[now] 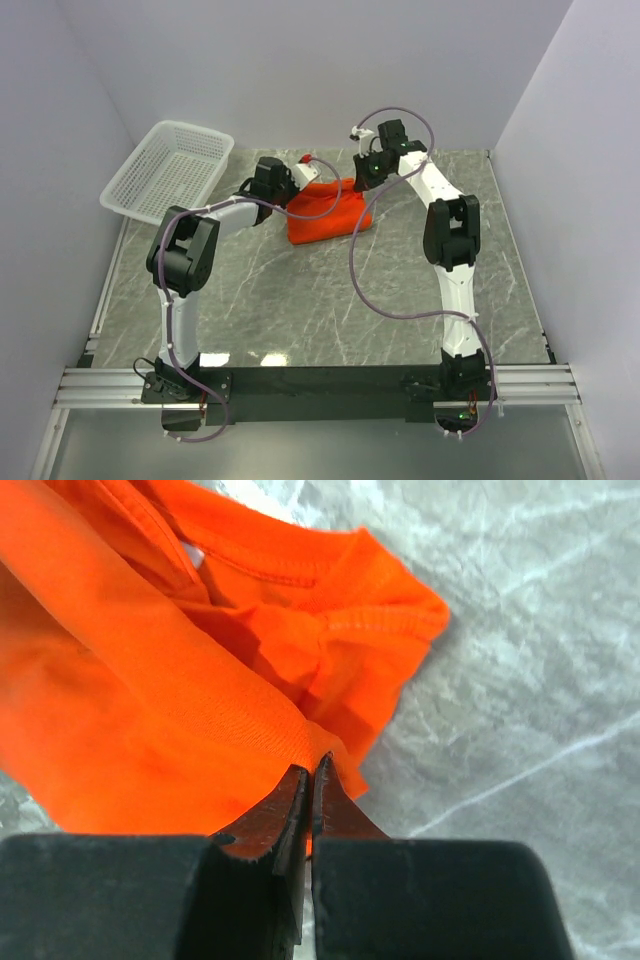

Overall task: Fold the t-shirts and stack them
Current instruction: Fold the tshirt

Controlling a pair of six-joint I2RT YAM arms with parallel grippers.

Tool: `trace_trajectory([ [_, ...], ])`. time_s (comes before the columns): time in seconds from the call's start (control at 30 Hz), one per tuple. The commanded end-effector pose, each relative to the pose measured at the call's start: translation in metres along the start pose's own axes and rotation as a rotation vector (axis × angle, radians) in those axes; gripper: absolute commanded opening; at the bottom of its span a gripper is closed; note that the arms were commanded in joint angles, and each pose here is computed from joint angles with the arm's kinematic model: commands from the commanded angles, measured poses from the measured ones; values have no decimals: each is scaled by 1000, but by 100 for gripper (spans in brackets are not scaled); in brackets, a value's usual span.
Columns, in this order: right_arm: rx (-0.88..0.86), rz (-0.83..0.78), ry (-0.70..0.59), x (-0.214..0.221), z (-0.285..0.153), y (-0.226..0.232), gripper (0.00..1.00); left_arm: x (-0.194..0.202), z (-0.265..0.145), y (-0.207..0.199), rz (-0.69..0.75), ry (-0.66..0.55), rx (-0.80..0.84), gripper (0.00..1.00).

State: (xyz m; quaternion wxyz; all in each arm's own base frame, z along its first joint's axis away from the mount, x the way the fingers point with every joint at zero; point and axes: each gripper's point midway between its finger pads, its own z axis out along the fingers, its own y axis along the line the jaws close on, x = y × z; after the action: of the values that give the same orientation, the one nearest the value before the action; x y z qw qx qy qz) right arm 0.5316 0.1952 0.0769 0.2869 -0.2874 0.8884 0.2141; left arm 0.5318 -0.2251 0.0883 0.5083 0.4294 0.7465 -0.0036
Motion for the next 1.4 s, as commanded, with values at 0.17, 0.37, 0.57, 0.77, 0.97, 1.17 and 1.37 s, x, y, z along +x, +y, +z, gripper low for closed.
trace_trajectory([
  [0.17, 62, -60, -172, -65, -6, 12, 0, -23, -13, 27, -21, -47, -141, 0],
  [0.37, 189, -7, -186, -75, 5, 2, 0, -5, -11, 38, -40, 35, -236, 0],
  [0.57, 280, 13, -186, -76, 5, -7, 0, -5, -3, 43, -47, 54, -253, 0],
  [0.77, 349, 20, -175, -76, 9, -12, 0, -6, 0, 42, -46, 54, -257, 0],
  [0.97, 363, 14, -175, -78, 9, -10, 0, -7, 4, 38, -53, 51, -239, 0],
  [1.17, 379, 7, -199, -85, 8, -11, 45, -9, 2, 45, -81, 58, -282, 14],
  [1.37, 375, 10, -277, -110, -30, -15, 76, -55, -17, 81, -206, 10, -384, 52],
])
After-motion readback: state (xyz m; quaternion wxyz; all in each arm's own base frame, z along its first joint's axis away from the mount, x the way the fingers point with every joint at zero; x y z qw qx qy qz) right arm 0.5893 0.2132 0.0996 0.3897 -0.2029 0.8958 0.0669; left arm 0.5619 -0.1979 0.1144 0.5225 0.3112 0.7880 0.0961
